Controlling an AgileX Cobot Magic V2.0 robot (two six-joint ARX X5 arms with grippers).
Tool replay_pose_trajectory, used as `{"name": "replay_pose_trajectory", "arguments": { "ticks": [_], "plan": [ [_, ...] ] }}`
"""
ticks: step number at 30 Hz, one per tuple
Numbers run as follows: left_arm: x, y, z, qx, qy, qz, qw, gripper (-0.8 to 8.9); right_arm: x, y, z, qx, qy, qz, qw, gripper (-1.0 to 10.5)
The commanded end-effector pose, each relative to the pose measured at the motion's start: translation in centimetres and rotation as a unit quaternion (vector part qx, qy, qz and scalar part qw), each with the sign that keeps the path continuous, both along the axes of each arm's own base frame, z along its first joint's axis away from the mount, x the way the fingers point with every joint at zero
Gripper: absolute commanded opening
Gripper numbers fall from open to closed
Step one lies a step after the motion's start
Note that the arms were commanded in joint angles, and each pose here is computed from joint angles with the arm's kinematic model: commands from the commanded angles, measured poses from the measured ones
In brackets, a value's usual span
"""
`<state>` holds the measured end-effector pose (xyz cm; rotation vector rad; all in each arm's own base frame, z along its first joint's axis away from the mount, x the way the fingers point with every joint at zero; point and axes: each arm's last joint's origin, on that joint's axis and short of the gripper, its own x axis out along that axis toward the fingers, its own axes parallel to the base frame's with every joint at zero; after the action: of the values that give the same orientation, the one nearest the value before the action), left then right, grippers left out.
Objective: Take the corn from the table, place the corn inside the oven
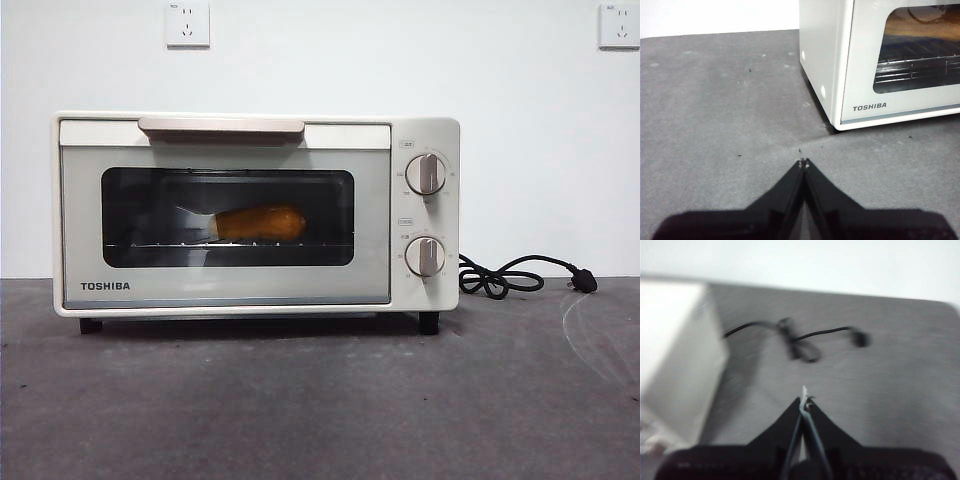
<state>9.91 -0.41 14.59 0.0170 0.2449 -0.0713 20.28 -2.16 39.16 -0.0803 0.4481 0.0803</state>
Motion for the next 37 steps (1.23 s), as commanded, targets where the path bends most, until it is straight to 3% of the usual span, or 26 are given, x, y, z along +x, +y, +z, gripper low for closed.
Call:
{"name": "replay_pose_trajectory", "arguments": {
  "ticks": [1, 8, 23, 37],
  "plan": [
    [0.0, 0.0, -0.2, 0.006, -0.002, -0.002, 1.0, -0.03, -1.7, -1.4, 0.5, 0.011, -0.02, -0.047, 0.999, 0.0],
    [0.0, 0.0, -0.2, 0.006, -0.002, -0.002, 1.0, -0.03, -5.8, -1.8, -0.9, -0.017, -0.088, -0.082, 0.993, 0.0],
    [0.0, 0.0, -0.2, 0.006, -0.002, -0.002, 1.0, -0.03, -9.3, 0.9, -16.3, -0.019, -0.145, -0.034, 0.989, 0.0],
    [0.0, 0.0, -0.2, 0.006, -0.002, -0.002, 1.0, -0.03, -10.7, 1.6, -23.3, 0.001, -0.159, -0.054, 0.986, 0.0]
  ]
}}
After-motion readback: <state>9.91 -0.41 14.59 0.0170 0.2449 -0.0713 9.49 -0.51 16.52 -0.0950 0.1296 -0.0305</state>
